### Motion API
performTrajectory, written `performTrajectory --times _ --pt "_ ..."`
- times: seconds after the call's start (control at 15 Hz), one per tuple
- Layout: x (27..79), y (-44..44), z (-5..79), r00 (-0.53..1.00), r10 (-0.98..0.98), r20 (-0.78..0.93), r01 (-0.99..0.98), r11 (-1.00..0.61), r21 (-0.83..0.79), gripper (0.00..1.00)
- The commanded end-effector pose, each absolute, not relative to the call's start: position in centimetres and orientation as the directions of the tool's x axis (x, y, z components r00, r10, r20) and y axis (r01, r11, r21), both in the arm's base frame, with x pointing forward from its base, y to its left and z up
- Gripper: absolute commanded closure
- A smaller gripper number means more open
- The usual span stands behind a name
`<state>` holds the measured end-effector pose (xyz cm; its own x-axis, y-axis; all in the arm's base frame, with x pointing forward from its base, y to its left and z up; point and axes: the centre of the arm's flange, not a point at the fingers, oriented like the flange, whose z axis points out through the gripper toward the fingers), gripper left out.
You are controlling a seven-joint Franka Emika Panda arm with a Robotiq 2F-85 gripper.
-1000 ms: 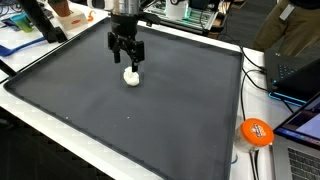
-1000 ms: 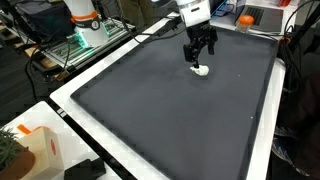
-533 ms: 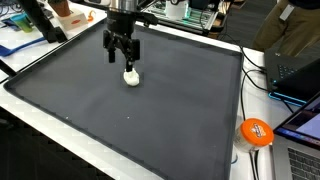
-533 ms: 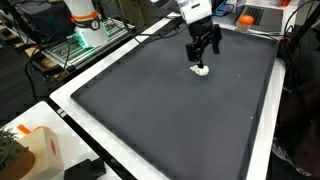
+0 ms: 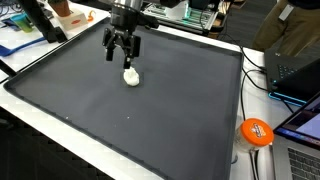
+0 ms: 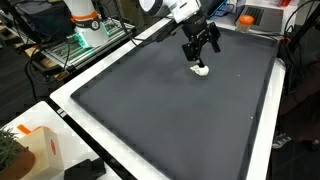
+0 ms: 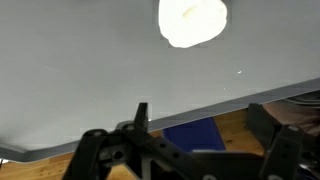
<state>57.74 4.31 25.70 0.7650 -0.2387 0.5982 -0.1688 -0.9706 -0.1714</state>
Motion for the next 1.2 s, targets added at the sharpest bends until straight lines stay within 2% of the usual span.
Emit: performTrajectory --times 0.0,0.53,1.13 --pt "57.5 4.6 25.6 0.763 -0.237 0.601 -0.164 -0.971 -0.175 0.00" --pt "57.9 5.1 27.0 0.693 -0.227 0.685 -0.152 -0.974 -0.169 0.00" --pt "56.6 6.1 26.0 0.814 -0.161 0.558 -0.116 -0.986 -0.117 0.00"
